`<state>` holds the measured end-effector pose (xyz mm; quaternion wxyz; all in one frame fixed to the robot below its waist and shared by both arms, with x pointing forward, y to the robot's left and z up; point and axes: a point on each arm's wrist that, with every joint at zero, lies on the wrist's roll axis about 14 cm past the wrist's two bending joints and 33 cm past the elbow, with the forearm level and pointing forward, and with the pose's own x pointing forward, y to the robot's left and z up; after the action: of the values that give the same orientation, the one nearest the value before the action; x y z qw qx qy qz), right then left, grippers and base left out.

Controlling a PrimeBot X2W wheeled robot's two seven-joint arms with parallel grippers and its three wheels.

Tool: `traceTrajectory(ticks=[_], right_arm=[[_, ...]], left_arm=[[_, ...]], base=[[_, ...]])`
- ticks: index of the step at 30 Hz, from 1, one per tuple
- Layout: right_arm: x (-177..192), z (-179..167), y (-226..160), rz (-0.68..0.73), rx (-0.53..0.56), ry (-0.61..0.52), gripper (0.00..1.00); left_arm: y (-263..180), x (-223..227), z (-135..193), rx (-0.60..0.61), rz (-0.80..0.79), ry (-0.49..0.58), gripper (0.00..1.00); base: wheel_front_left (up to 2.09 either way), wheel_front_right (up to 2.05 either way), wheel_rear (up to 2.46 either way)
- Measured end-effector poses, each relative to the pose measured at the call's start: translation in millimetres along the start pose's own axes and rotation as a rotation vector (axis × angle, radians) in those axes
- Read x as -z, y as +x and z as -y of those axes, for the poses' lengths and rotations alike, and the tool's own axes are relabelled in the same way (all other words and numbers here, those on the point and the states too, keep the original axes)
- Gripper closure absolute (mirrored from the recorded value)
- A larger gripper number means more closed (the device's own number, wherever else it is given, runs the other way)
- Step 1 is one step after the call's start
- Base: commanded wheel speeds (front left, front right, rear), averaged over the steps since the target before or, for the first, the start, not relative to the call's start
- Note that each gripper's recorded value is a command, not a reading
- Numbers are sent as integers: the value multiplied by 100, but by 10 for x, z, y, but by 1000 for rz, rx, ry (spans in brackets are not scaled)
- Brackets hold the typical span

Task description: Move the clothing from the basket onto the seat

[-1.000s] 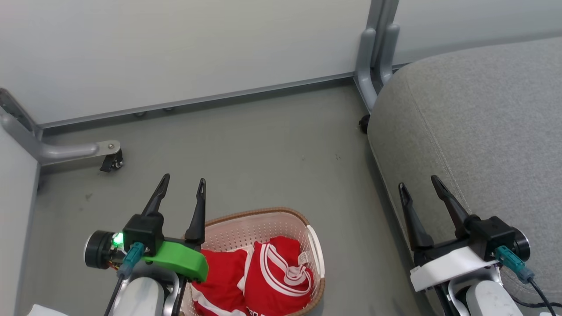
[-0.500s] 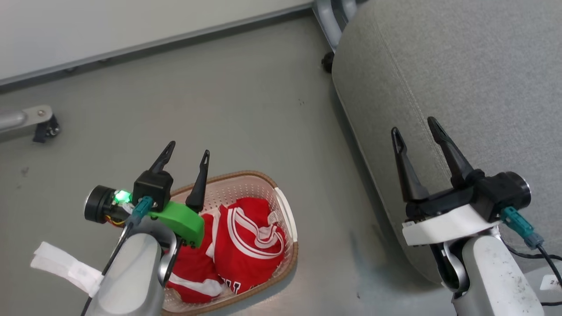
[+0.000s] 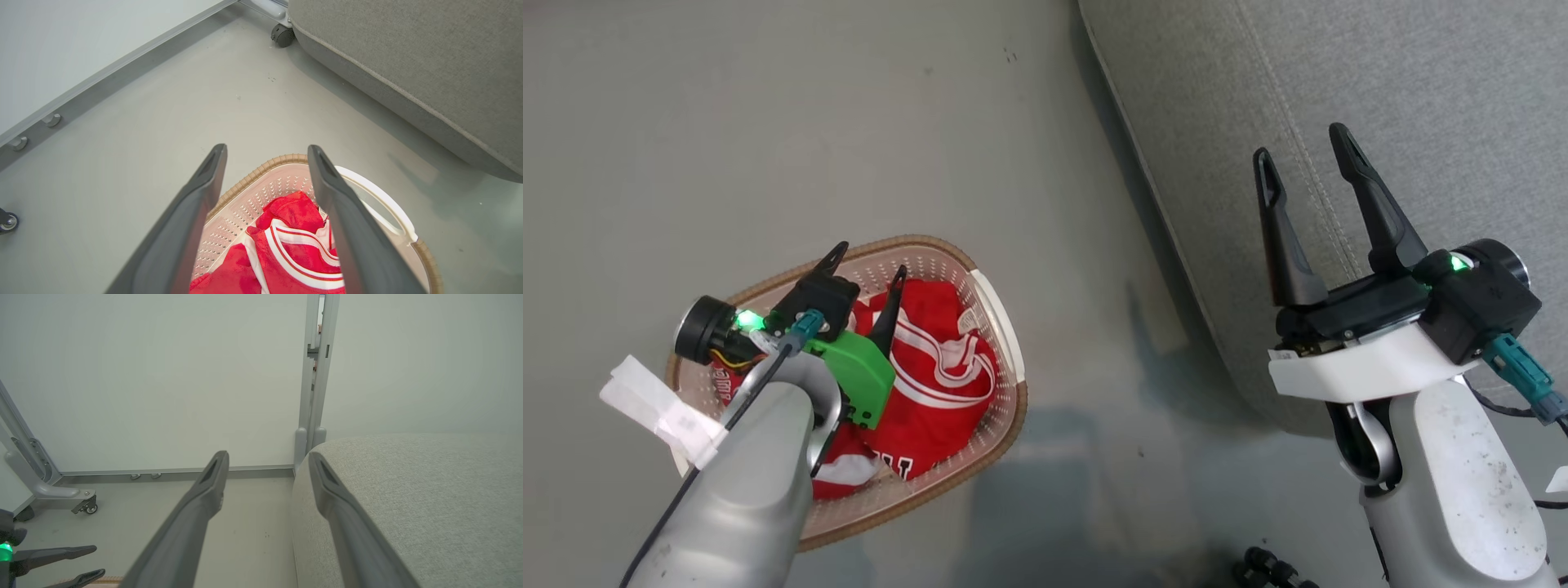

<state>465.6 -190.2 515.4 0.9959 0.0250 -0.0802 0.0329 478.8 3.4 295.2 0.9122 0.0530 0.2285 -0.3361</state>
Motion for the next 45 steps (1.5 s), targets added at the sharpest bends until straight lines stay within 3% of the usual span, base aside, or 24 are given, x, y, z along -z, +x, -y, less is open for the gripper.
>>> traceTrajectory(ticks=[20, 36, 45], right_arm=[[878, 82, 230, -151, -10, -21, 0], [1460, 121, 167, -264, -8, -17, 0], [1670, 92, 130, -303, -13, -7, 0]], left_arm=[[428, 1467, 25, 122, -370, -13, 0], [737, 1996, -60, 131, -495, -60, 0], [689, 2272, -67, 136, -598, -69, 0]], base=[[0, 0, 0], [0, 0, 0], [0, 0, 0]])
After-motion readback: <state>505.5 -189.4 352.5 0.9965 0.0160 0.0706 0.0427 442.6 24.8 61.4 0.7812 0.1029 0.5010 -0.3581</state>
